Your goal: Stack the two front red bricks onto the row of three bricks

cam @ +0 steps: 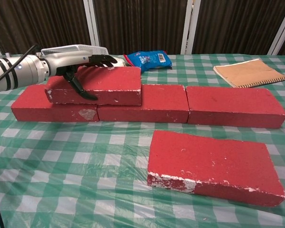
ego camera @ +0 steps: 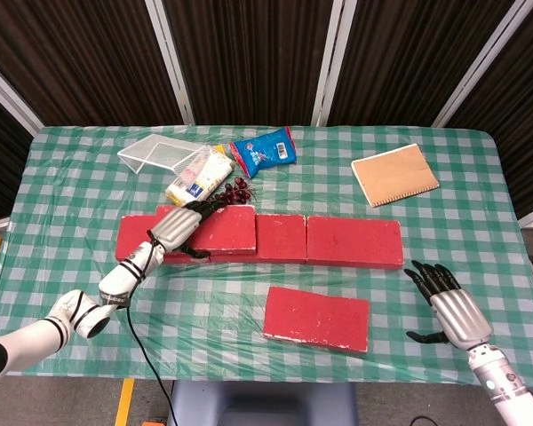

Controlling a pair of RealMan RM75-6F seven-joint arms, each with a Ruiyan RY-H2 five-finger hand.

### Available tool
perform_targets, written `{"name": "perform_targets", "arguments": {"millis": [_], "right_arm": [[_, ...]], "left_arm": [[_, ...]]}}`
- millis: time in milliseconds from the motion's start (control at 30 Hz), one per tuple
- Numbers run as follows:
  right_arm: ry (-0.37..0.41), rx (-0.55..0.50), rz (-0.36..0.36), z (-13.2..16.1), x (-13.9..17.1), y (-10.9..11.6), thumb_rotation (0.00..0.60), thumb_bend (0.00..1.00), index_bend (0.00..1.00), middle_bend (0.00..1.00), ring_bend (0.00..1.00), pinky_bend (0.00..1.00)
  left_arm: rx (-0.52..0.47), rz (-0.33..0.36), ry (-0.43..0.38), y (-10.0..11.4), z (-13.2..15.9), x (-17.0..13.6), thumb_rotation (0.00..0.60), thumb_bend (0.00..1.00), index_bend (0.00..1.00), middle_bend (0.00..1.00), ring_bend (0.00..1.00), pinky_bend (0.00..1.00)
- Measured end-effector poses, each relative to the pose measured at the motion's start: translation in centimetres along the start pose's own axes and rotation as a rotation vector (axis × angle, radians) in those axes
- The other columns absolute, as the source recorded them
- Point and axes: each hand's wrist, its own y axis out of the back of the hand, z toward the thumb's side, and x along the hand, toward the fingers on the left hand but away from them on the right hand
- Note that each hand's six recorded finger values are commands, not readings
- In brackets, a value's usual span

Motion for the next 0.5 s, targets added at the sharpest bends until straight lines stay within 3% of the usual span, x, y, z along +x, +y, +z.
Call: {"name": "perform_targets", "arguments": {"millis": [200, 500], "right_arm": [[-0.001, 0.001, -0.003, 0.02, 0.07, 0.06, 0.561, 0.11, 0.00, 0.00, 0.00, 0.00], [-0.001, 0.002, -0.004, 0.02, 0.21, 0.09, 0.562, 0.11, 0.00, 0.00, 0.00, 0.00]], "left_arm": [[-0.005, -0.010, 0.007, -0.18, -0.11, -0.04, 0.600, 0.25, 0.00, 0.39, 0.25, 0.35], [-0.015, -0.028, 0.004, -0.41, 0.06, -0.13, 0.600, 0.23, 0.00, 0.24, 0.12, 0.21]]}}
